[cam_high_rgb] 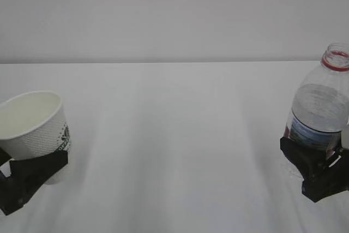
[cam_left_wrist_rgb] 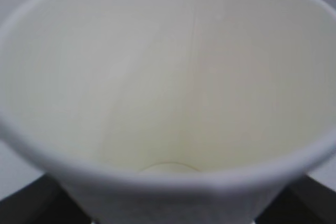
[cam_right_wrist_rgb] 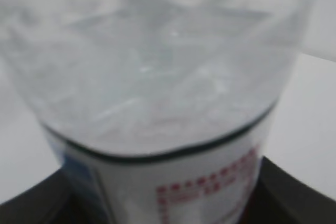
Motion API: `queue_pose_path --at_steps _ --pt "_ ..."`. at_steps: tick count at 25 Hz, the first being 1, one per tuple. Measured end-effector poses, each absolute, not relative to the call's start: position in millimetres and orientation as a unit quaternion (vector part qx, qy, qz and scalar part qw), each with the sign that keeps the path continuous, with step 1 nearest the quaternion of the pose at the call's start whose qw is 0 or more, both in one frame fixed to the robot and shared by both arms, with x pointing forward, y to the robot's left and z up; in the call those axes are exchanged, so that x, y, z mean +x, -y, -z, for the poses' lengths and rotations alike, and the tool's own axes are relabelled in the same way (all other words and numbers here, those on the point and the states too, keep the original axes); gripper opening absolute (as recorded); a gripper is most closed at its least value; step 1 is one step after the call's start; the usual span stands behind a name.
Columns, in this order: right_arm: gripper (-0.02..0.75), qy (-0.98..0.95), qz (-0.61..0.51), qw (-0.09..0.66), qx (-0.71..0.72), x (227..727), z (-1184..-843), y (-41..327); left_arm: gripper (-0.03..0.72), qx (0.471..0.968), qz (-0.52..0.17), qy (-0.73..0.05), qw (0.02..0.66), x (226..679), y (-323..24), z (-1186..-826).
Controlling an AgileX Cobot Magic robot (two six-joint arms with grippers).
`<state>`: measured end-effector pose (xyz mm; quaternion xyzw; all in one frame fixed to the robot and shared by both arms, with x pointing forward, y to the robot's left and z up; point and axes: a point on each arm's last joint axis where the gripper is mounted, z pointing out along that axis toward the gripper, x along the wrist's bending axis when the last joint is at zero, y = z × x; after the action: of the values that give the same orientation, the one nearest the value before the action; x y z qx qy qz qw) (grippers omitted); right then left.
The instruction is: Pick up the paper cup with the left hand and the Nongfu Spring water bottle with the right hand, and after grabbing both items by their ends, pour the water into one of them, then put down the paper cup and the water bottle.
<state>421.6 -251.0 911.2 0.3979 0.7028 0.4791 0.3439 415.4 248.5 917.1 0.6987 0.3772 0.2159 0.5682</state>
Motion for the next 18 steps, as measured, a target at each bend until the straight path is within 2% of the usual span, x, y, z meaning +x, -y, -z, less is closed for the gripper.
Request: queue_pose_path --at_steps 18 --pt "0.485 -0.711 -0.483 0.337 0.384 420.2 -911.0 248.5 0.585 0.735 -0.154 -0.301 0.588 400.5 -212.8 -917.1"
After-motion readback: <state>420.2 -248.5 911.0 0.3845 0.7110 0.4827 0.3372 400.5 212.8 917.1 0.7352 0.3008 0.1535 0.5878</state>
